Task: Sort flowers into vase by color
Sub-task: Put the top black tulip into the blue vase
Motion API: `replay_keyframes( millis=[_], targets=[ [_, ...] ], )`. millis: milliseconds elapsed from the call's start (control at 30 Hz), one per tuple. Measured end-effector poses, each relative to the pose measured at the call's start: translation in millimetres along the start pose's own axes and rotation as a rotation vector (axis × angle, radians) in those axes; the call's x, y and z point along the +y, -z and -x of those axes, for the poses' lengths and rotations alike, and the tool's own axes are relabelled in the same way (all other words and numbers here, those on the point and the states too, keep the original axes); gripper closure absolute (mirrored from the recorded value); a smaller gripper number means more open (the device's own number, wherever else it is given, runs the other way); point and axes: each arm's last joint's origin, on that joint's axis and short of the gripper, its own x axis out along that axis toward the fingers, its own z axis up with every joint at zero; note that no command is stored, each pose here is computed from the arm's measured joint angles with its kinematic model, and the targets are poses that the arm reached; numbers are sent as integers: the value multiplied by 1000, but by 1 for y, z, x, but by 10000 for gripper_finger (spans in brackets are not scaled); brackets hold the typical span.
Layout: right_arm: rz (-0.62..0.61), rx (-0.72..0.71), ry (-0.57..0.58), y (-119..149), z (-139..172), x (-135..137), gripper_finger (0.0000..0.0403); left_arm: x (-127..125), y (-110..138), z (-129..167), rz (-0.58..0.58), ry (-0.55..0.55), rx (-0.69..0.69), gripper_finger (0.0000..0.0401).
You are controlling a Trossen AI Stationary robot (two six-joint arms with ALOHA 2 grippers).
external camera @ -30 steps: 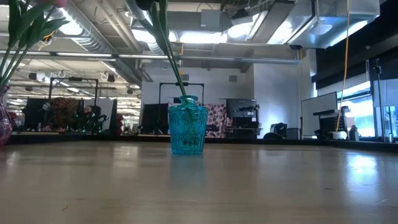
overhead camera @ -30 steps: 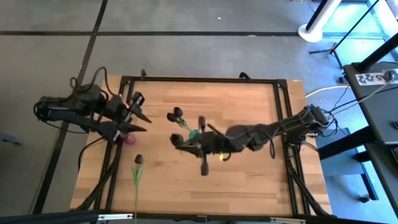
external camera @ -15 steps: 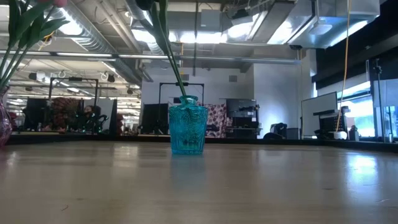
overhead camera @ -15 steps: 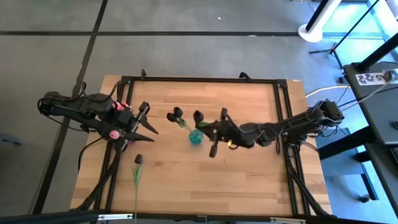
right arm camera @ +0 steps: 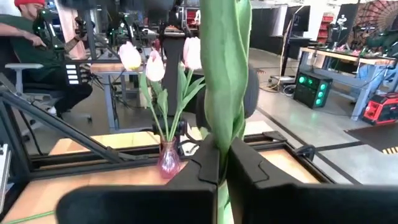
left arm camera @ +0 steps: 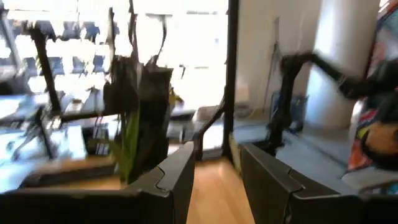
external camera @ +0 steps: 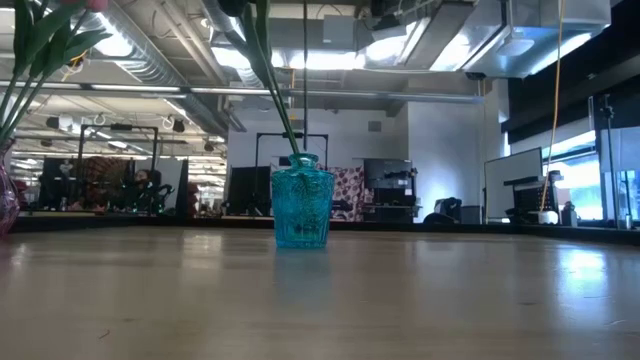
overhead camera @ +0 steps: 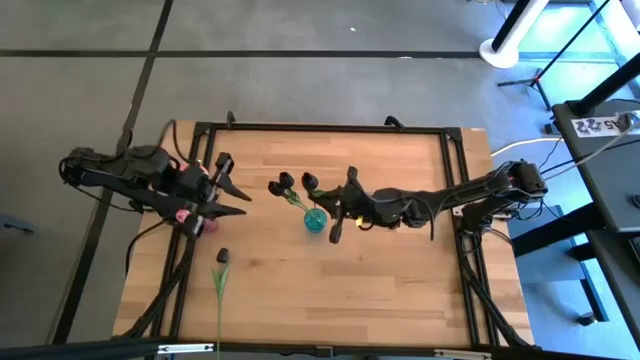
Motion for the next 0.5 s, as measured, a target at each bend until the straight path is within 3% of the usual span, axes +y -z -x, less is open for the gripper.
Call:
replay_keyframes(
  millis=[333,500],
  targets=[
    [19,-9,38,2,-2,0,395,-2,-4,2,5,54,-34,276],
    [7,20,58,14,-9,3,398,-13,-6,2,-28,212,-60,276]
  ],
)
